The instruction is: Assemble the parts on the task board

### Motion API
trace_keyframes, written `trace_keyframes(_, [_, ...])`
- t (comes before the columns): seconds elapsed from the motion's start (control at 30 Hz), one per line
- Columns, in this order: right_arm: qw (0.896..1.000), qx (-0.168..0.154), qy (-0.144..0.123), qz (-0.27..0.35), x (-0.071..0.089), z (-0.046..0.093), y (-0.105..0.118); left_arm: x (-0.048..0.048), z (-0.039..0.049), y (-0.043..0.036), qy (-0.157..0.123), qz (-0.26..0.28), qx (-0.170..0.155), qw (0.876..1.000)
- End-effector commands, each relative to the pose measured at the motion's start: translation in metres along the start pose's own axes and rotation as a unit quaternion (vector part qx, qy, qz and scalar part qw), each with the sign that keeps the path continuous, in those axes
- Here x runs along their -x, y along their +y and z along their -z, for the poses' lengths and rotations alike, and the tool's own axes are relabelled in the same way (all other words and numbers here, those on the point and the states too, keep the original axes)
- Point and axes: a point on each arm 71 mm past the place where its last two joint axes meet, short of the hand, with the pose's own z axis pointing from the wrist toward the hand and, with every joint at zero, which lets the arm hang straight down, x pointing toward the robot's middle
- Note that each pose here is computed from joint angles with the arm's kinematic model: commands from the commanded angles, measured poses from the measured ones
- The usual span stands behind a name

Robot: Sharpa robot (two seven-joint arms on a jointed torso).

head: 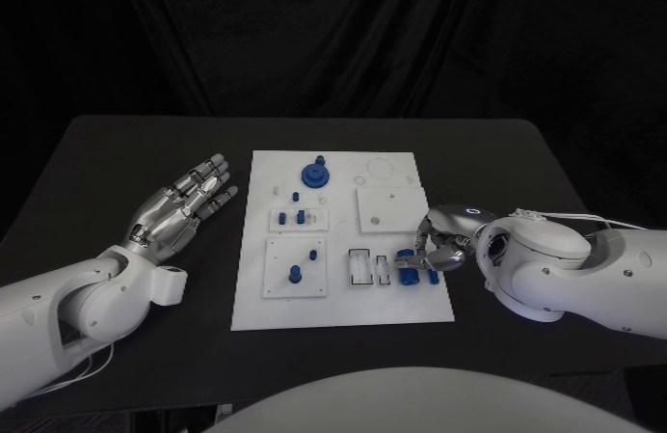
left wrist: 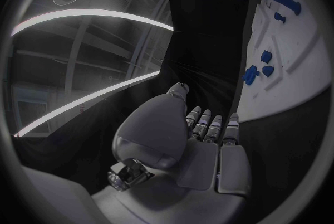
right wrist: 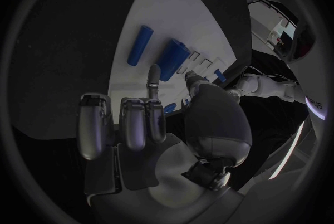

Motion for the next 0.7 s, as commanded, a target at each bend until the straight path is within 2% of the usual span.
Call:
trace_keyframes(0.03, [1.0,-0.008,0.003,0.006,-0.003,-0.001,-0.001,-0.0014,0.0002,-0.0057,0.006,0.006,-0.042,0.999])
trace_keyframes(0.7, [0.999,-0.017,0.033,0.014,-0.027,-0.011,0.0,-0.0025,0.0005,-0.0047,0.008,0.009,-0.034,0.999])
